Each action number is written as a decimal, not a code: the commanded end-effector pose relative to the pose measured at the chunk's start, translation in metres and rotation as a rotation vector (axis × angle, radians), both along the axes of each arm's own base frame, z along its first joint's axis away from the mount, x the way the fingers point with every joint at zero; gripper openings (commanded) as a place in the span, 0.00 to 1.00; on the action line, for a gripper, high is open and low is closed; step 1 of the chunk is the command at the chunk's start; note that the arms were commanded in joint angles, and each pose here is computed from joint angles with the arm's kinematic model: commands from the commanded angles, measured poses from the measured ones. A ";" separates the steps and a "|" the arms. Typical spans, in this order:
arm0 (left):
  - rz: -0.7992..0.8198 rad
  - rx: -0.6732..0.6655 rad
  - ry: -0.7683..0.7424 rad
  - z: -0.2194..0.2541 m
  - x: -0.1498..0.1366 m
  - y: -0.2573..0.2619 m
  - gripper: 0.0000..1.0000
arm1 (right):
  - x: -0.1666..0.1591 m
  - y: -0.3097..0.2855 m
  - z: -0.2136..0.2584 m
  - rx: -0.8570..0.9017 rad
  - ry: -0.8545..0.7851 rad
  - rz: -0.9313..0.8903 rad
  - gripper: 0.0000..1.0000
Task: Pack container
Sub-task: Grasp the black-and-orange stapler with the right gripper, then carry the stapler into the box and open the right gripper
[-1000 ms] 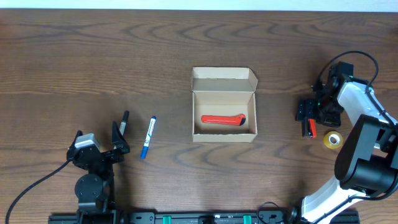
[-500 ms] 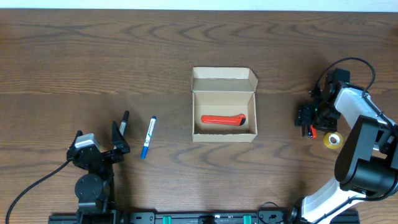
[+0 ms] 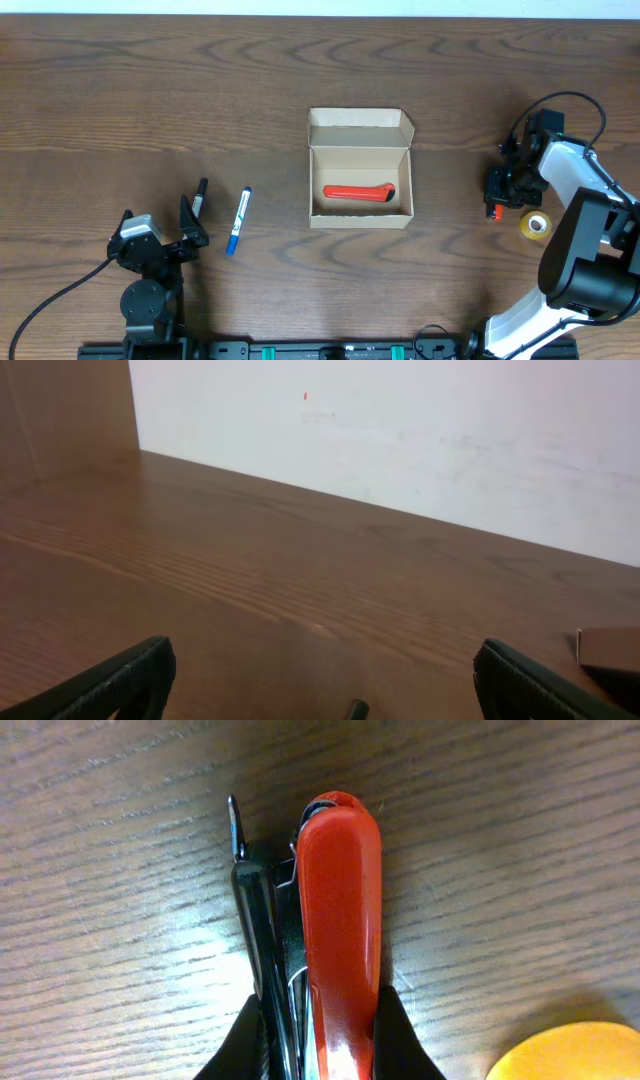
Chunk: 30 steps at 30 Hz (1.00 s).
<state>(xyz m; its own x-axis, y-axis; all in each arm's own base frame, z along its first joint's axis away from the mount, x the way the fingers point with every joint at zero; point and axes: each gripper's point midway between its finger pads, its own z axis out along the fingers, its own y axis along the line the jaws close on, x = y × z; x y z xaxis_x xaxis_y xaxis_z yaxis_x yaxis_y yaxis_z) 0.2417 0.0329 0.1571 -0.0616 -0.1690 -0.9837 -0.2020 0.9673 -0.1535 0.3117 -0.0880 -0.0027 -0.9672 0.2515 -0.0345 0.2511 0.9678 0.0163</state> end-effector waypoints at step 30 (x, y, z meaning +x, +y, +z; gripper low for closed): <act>0.013 -0.006 0.051 -0.018 -0.001 0.002 0.95 | -0.015 0.259 0.211 0.005 -0.499 1.722 0.01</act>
<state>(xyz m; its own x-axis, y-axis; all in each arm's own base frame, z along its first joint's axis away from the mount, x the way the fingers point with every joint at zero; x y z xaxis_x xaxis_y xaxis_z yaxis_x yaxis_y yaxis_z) 0.2417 0.0329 0.1571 -0.0616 -0.1690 -0.9837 -0.2020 0.9673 -0.1535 0.2949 0.1719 0.2147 -0.1328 -0.8845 -0.4472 -0.9591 0.2285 -0.1672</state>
